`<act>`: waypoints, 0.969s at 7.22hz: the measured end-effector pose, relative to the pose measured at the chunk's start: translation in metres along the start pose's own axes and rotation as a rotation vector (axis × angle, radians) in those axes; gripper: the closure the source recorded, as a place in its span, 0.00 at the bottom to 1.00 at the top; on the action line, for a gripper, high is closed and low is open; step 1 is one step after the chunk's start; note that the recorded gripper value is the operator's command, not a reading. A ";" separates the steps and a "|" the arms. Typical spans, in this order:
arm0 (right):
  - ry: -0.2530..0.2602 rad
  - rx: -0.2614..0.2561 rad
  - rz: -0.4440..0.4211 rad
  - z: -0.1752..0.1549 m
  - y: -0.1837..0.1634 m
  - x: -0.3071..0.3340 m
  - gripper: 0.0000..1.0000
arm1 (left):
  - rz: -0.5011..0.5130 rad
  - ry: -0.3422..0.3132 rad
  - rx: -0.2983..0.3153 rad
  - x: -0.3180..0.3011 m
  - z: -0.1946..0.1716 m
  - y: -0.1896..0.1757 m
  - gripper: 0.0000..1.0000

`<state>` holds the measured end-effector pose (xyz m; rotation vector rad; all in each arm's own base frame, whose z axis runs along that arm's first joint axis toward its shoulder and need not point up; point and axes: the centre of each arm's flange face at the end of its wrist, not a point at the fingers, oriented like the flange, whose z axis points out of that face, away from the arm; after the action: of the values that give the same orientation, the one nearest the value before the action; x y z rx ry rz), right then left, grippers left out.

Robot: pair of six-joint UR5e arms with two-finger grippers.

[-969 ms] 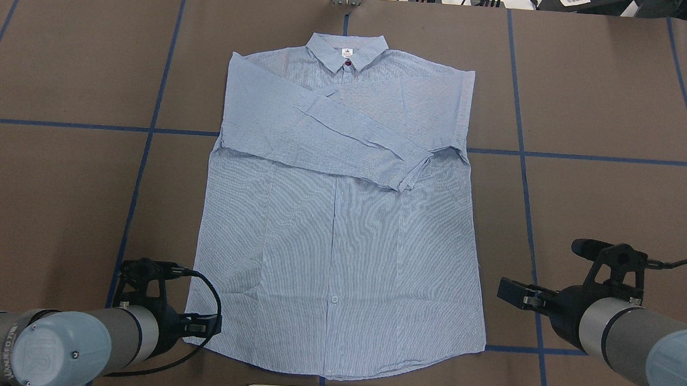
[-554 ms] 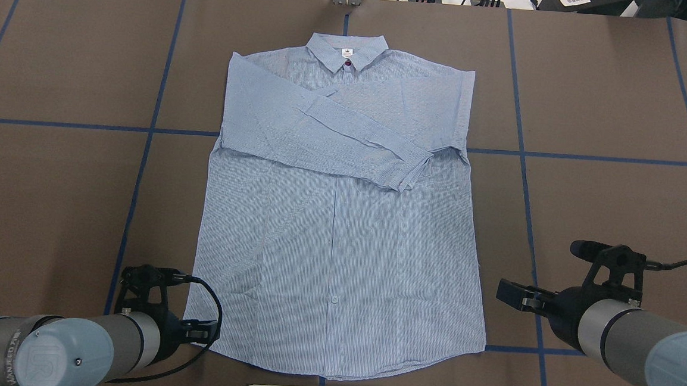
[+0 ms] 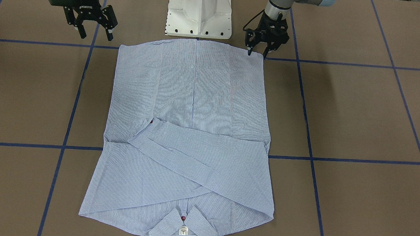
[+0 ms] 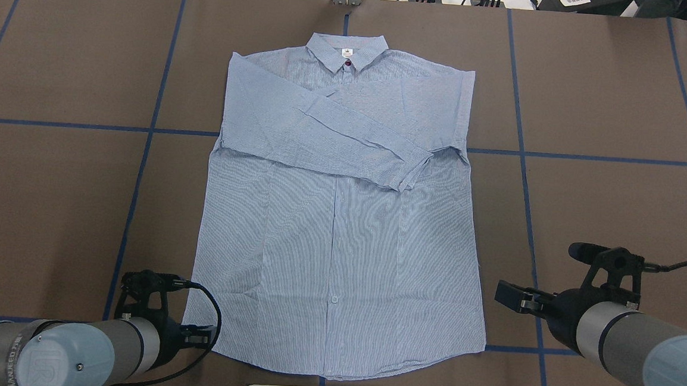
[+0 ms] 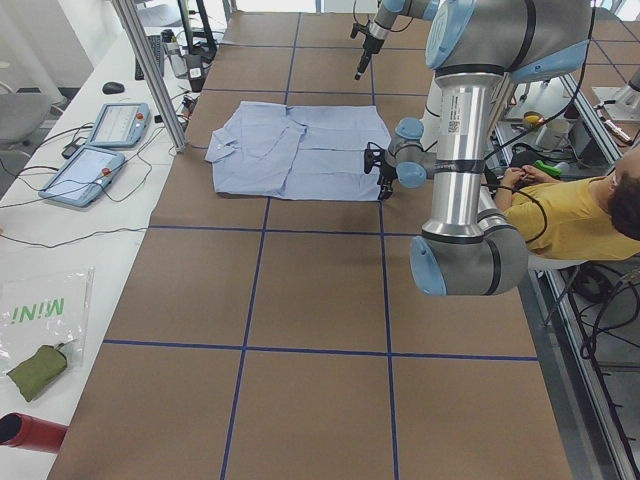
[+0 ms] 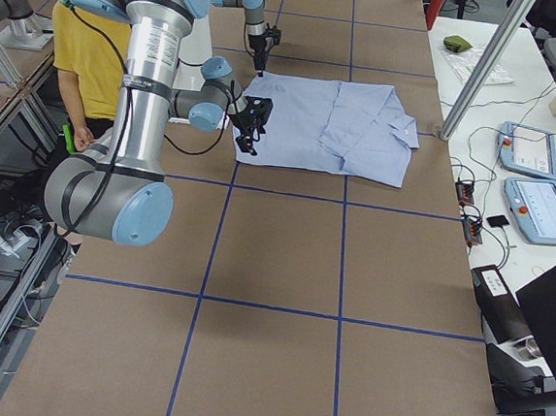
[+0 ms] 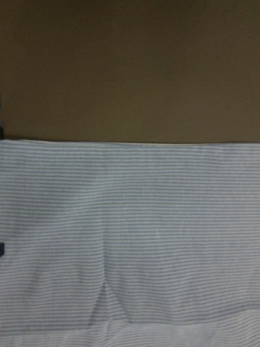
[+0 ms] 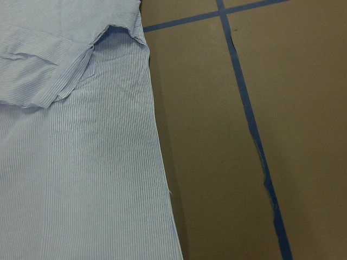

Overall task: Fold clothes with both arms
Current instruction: 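Grasp the hem corners with both grippers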

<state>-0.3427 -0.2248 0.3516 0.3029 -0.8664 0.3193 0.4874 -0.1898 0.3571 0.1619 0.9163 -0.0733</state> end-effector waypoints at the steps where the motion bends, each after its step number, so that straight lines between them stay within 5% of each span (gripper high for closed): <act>1: 0.000 0.001 -0.001 0.000 0.000 0.000 0.00 | 0.000 -0.007 -0.001 -0.002 0.003 0.000 0.36; 3: 0.000 0.002 -0.002 0.001 0.001 0.000 0.00 | 0.001 -0.014 -0.002 -0.004 0.006 0.001 0.49; 6: 0.002 0.005 -0.004 0.002 0.002 0.000 0.00 | 0.001 -0.012 -0.002 -0.003 0.006 0.001 1.00; 7: 0.004 0.006 -0.005 0.003 0.002 0.001 0.00 | 0.000 -0.011 -0.002 -0.002 0.005 0.001 1.00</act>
<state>-0.3451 -0.2241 0.3540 0.3101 -0.8606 0.3179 0.4903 -0.1901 0.3621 0.1596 0.9058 -0.0727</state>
